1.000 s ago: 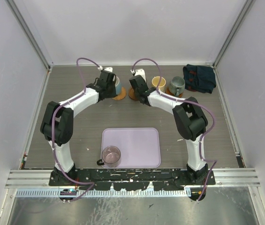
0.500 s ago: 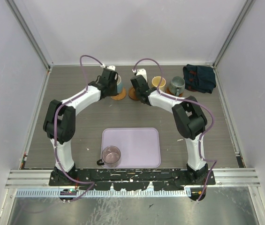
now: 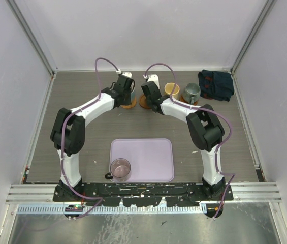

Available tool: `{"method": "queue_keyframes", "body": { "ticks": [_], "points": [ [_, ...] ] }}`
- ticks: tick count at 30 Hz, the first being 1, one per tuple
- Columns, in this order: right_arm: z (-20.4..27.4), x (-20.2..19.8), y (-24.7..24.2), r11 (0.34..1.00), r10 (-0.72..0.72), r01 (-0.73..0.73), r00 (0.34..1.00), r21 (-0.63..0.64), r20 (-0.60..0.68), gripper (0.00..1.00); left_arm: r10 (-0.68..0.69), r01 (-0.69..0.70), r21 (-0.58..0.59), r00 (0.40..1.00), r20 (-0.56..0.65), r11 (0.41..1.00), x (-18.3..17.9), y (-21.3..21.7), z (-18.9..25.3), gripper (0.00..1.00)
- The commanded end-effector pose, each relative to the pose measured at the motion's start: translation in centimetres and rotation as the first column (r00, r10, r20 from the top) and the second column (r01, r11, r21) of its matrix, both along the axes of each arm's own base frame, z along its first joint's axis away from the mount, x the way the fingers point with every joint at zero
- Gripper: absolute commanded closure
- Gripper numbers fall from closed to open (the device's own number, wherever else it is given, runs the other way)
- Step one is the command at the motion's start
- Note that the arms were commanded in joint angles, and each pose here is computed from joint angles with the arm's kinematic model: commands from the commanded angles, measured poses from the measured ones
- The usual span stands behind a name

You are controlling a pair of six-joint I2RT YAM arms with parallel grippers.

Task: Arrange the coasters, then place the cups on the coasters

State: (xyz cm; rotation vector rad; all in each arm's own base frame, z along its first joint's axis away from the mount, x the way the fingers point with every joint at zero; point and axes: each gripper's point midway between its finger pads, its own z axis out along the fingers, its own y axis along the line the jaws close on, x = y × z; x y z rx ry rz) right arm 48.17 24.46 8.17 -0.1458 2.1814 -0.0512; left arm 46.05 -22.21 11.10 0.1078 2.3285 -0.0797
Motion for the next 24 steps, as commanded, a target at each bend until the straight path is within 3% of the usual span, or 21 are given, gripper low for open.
{"method": "queue_keyframes", "body": {
  "ticks": [1, 24],
  "points": [
    [6.29, 2.67, 1.11, 0.993, -0.042, 0.022, 0.984, 0.119, 0.175, 0.99, 0.045, -0.041, -0.038, 0.992, 0.122, 0.998, 2.12, -0.26, 4.09, 1.0],
    [5.52, 2.45, 1.58, 0.991, -0.027, 0.006, 0.988, 0.131, 0.155, 0.99, 0.077, -0.074, -0.041, 0.993, 0.087, 0.996, 2.01, -0.11, 3.26, 1.0]
  ]
}}
